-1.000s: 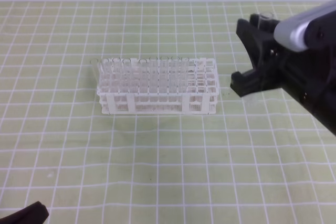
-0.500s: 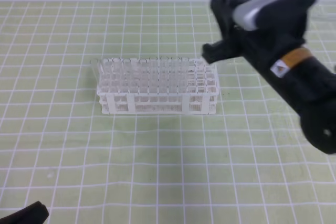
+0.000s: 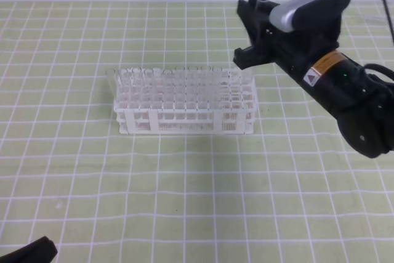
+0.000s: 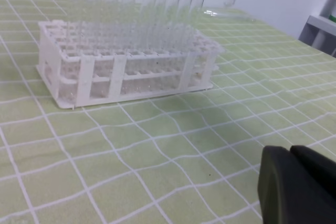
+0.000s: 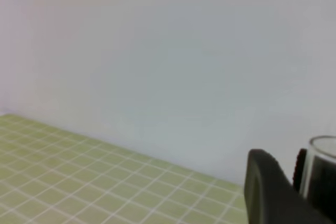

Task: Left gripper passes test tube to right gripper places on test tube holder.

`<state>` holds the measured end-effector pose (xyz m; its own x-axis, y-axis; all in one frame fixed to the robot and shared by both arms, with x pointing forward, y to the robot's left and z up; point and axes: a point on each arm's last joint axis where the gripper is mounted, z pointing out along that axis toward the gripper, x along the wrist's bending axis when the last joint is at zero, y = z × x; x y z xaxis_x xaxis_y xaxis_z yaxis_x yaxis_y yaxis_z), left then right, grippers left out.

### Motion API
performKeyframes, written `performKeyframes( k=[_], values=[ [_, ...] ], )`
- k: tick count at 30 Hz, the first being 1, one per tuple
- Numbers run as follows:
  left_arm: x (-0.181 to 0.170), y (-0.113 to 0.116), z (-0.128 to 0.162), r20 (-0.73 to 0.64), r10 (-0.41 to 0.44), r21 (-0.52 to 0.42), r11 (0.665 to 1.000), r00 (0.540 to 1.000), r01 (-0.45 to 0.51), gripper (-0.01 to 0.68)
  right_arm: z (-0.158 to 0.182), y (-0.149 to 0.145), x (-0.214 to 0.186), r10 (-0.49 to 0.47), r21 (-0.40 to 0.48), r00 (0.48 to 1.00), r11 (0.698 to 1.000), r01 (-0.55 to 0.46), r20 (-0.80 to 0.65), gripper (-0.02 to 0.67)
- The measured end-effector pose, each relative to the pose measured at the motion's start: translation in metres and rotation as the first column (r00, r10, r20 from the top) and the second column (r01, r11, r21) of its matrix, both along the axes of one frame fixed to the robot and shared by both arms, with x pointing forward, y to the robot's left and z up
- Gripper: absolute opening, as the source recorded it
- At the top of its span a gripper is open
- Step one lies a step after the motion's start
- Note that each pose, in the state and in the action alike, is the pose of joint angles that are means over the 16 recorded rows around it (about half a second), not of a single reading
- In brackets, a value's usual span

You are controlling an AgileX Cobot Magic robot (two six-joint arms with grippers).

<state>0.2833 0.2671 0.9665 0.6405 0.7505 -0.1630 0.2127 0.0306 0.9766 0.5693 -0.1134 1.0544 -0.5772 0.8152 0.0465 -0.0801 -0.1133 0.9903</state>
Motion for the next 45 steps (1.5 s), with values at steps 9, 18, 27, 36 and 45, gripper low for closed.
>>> performKeyframes(
  k=[9,18,27,36,45],
  values=[
    [0.000,0.000,0.000,0.000,-0.001,0.000,1.000,1.000,0.001,-0.003,-0.011,0.011,0.011,0.067,-0.031,0.998,0.997,-0.067,-0.012,0.083],
    [0.000,0.000,-0.001,0.001,0.000,0.000,1.000,1.000,0.000,-0.002,-0.021,0.017,0.015,0.096,-0.046,0.995,0.994,-0.097,-0.022,0.083],
    [0.000,0.000,0.000,0.000,0.000,0.001,1.000,1.000,0.000,-0.003,-0.032,0.021,0.016,0.126,-0.060,0.991,0.990,-0.128,-0.039,0.083],
    [0.000,0.000,0.000,-0.001,0.000,0.001,1.000,1.000,0.000,-0.003,-0.042,0.024,0.019,0.146,-0.050,0.987,0.987,-0.150,-0.063,0.083],
    [0.000,0.000,0.000,-0.001,0.000,0.001,1.000,1.000,0.000,-0.003,-0.046,0.029,0.025,0.163,-0.054,0.984,0.984,-0.167,-0.071,0.083]
  ],
)
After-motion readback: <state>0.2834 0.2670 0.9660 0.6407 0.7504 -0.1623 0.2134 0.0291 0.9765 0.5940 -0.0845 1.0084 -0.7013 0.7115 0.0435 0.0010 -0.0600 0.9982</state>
